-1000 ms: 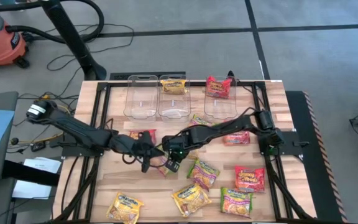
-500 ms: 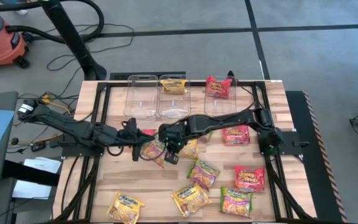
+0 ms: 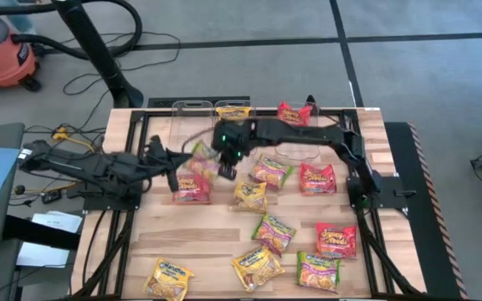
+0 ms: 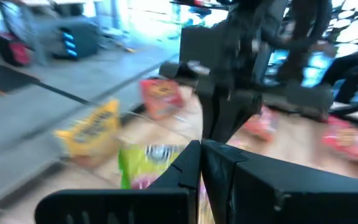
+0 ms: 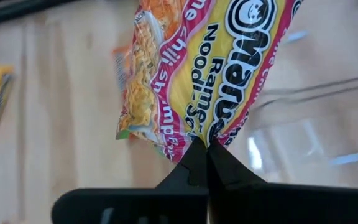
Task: Sort Maruchan noodles
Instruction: Put the green noodle pack into the left transparent bin
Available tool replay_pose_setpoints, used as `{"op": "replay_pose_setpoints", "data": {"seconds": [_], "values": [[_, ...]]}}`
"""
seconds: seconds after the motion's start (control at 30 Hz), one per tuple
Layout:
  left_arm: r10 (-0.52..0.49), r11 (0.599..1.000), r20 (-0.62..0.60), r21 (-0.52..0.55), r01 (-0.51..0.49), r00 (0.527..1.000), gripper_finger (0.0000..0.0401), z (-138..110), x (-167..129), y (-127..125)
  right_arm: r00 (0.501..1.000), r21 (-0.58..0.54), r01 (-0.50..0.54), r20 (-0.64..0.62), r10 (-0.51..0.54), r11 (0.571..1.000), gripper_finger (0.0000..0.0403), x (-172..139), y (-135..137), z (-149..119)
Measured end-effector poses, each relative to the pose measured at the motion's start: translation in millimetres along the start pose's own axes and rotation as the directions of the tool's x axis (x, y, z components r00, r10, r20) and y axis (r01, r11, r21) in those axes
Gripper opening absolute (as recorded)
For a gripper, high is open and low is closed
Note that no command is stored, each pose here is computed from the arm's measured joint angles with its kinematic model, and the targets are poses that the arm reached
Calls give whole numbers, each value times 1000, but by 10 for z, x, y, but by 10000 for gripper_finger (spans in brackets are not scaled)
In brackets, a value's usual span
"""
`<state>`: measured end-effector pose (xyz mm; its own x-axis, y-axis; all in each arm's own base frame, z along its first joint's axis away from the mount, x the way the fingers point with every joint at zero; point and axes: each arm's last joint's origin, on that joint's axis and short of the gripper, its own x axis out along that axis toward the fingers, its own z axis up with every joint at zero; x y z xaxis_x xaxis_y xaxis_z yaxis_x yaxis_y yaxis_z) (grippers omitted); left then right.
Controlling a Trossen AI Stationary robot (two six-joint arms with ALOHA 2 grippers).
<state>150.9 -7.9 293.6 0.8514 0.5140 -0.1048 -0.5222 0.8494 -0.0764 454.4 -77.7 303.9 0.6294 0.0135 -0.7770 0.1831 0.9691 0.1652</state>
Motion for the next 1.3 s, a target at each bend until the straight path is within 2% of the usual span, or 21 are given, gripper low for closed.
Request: {"op": "replay_pose_setpoints", "data": {"seconds": [0.23, 0.37, 0.47, 0.63, 0.77, 0.9, 1.1, 1.3], "values": [[155, 973, 34, 166, -159, 987, 0, 55, 29, 190, 993, -2, 76, 89, -76, 997, 2, -177, -529, 146], [174, 965, 31, 192, -177, 984, 7, 64, 81, 275, 990, 2, 105, 91, -105, 994, 2, -219, -730, 145], [177, 974, 25, 141, -179, 984, 29, 73, 126, 358, 989, -19, 117, 96, -115, 993, 2, -236, -797, 148], [222, 975, 24, 28, -223, 975, 87, 93, 183, 518, 990, -120, 115, 92, -104, 986, 3, -229, -772, 145], [292, 954, 28, -84, -289, 956, 136, 107, 233, 658, 992, -248, 115, 76, -99, 962, 3, -221, -744, 129], [272, 952, 30, -156, -264, 962, 171, 123, 299, 793, 991, -341, 123, 93, -97, 932, 3, -218, -724, 147], [220, 960, -2, -177, -217, 976, 182, 98, 440, 1004, 980, -415, 167, 171, -104, 894, 3, -238, -768, 221], [126, 970, -35, -205, -131, 991, 182, 58, 547, 1228, 968, -377, 221, 193, -157, 900, 3, -276, -911, 237]]}}
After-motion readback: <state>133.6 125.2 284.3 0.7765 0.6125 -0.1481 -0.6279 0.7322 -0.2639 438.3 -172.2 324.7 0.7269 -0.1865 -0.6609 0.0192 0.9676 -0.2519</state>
